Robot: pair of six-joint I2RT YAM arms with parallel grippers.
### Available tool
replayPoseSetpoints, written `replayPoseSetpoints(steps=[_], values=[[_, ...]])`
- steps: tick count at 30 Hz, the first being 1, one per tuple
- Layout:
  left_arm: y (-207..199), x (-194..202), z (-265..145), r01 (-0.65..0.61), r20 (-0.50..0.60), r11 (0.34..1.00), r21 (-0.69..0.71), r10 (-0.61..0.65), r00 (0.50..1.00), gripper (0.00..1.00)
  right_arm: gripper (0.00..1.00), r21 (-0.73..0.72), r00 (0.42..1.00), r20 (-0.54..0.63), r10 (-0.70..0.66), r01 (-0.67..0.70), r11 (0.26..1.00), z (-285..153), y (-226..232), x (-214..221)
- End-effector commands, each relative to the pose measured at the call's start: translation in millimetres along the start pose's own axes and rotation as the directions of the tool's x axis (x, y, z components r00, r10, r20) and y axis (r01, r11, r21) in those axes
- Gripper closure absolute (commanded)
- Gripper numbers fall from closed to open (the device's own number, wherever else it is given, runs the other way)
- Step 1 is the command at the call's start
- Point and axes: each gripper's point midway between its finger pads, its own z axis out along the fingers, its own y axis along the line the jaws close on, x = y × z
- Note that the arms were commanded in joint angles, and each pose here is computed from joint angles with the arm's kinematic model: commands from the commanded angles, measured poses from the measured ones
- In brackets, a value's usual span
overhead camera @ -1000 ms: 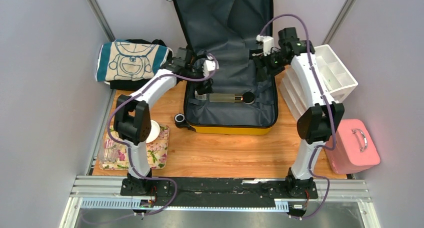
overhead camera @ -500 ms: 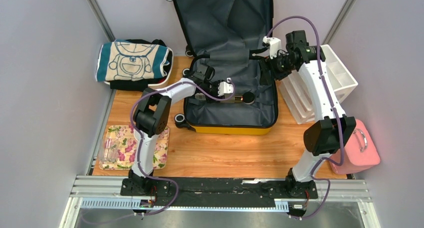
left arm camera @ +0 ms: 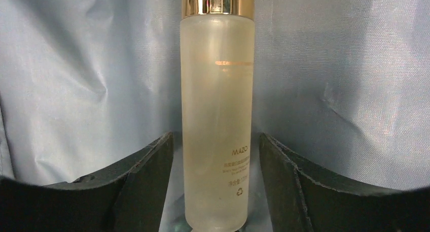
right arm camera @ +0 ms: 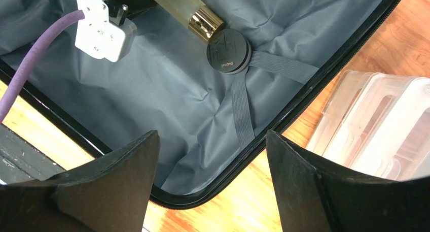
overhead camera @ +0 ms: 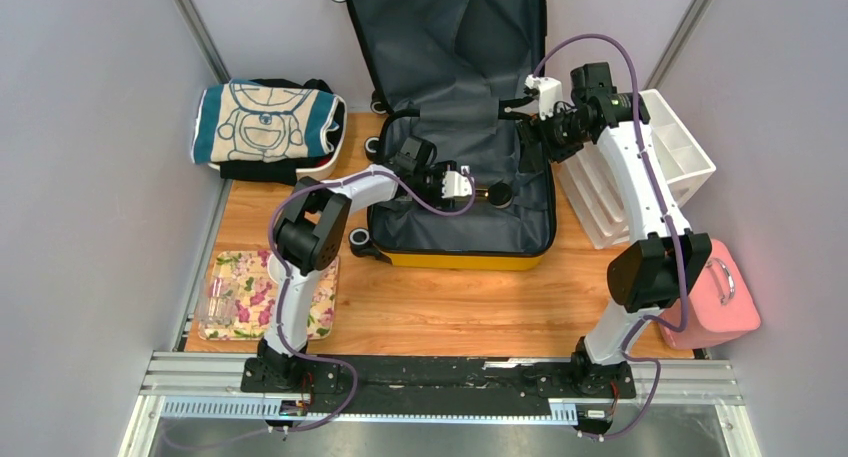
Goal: Open, take out, and arrange the luggage
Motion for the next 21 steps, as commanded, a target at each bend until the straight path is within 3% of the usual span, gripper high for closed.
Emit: replayPoseSetpoints(steps=[1,3,7,9,10,12,16,19,21], values=[[-34,18,16,0.016,-0.035,0.995,0.103,-0.012,0.999,0.27,0.2,0.011,0.999,0.048,-0.002,0.001,1.0,-9,1,-11],[-41,16,15,0.015,-0.023,0.99,0.143,-0.012,1.0,0.3,0.2,0.003,0.999,0.048,0.001,-0.001,1.0,-9,2,-11],[-57,12,12,0.002,0.004,0.973,0.231,-0.002,1.0,0.46,0.2,0.002,0.999,0.05,0.005,-0.005,1.0,-8,2,-12],[-55,10,11,0.005,0.001,0.974,0.228,-0.005,1.0,0.63,0.19,0.001,0.999,0.051,0.009,-0.009,1.0,-8,2,-11],[-49,7,10,0.011,0.0,0.979,0.206,-0.011,1.0,0.82,0.18,0.003,0.999,0.051,0.016,-0.016,1.0,-9,1,-11],[-30,3,9,0.051,-0.01,0.99,0.128,-0.05,0.999,1.0,0.18,-0.008,0.998,0.052,0.046,-0.046,0.999,-8,0,-8],[4,-18,-12,0.092,0.032,0.995,-0.033,-0.091,0.995,1.0,0.18,-0.056,0.99,0.073,0.123,-0.119,0.991,-7,2,-12],[20,-36,-34,0.188,0.119,0.978,-0.09,-0.176,0.977,1.0,0.18,-0.102,0.975,0.117,0.188,-0.176,0.979,-10,5,-22],[28,-43,-48,0.304,0.191,0.949,-0.082,-0.285,0.939,1.0,0.18,-0.122,0.961,0.188,0.201,-0.18,0.976,-13,5,-37]])
